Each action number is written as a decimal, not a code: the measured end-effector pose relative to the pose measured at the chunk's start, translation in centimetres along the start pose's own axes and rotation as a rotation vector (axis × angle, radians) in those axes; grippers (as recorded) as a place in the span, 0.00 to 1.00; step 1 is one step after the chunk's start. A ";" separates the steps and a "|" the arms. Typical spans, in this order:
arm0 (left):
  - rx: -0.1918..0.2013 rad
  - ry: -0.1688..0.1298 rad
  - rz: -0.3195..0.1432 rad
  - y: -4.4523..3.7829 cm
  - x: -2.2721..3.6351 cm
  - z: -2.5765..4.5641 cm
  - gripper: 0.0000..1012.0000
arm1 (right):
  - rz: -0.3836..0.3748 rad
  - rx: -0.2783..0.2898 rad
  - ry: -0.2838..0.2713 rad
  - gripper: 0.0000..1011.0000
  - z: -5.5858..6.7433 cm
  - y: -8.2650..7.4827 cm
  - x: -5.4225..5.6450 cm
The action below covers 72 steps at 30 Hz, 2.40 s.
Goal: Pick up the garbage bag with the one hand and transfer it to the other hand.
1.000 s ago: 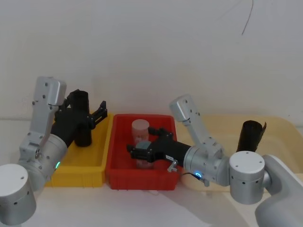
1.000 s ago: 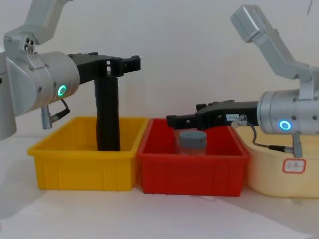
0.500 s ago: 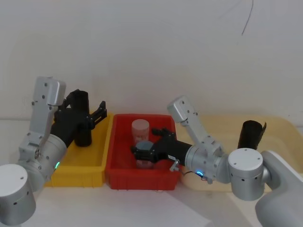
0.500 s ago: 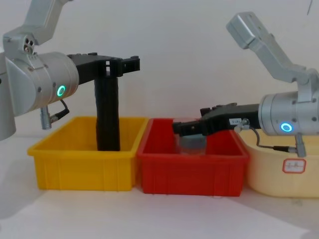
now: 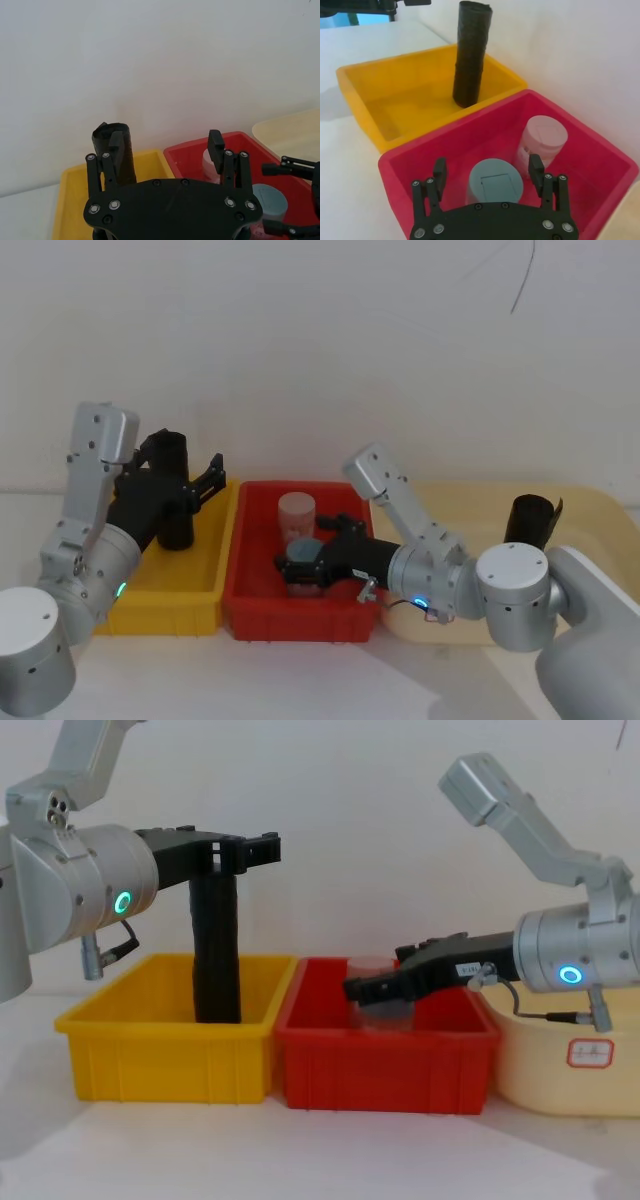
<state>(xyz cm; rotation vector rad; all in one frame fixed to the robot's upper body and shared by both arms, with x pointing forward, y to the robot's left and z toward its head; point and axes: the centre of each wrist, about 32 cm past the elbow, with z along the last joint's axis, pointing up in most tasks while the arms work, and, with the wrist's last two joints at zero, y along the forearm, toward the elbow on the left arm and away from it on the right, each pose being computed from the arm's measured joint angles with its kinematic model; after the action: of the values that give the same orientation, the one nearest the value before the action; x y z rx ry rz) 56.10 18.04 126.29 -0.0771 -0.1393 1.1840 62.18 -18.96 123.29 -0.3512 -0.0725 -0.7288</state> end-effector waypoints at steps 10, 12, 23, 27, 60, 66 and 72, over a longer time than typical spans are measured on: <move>0.000 0.000 0.000 0.00 0.00 0.00 0.99 | 0.026 -0.018 0.000 0.99 0.0 0.6 0.3; 0.000 0.000 0.000 0.00 0.00 0.00 0.99 | 0.028 -0.020 -0.001 0.99 0.0 0.6 0.3; 0.000 0.000 0.000 0.00 0.00 0.00 0.99 | 0.033 -0.045 -0.016 0.99 0.0 1.0 0.3; 0.000 0.000 0.000 0.00 0.00 0.00 0.99 | 0.031 -0.055 -0.020 0.99 -0.1 1.1 0.4; 0.000 0.000 0.000 0.00 0.00 0.00 0.99 | 0.007 -0.062 -0.032 0.68 -0.4 0.7 0.6; 0.000 0.000 0.000 0.00 0.00 0.00 0.99 | -0.022 -0.017 -0.049 0.68 0.3 0.1 0.8; 0.000 0.000 0.000 0.00 0.00 0.00 0.99 | -0.058 0.031 -0.068 0.68 1.2 -0.7 1.1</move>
<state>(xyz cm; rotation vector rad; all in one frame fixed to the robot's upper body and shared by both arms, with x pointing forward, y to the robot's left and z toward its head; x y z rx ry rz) 56.10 18.04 126.29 -0.0771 -0.1392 1.1839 62.54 -19.74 124.88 -0.3458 -0.1584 -0.7720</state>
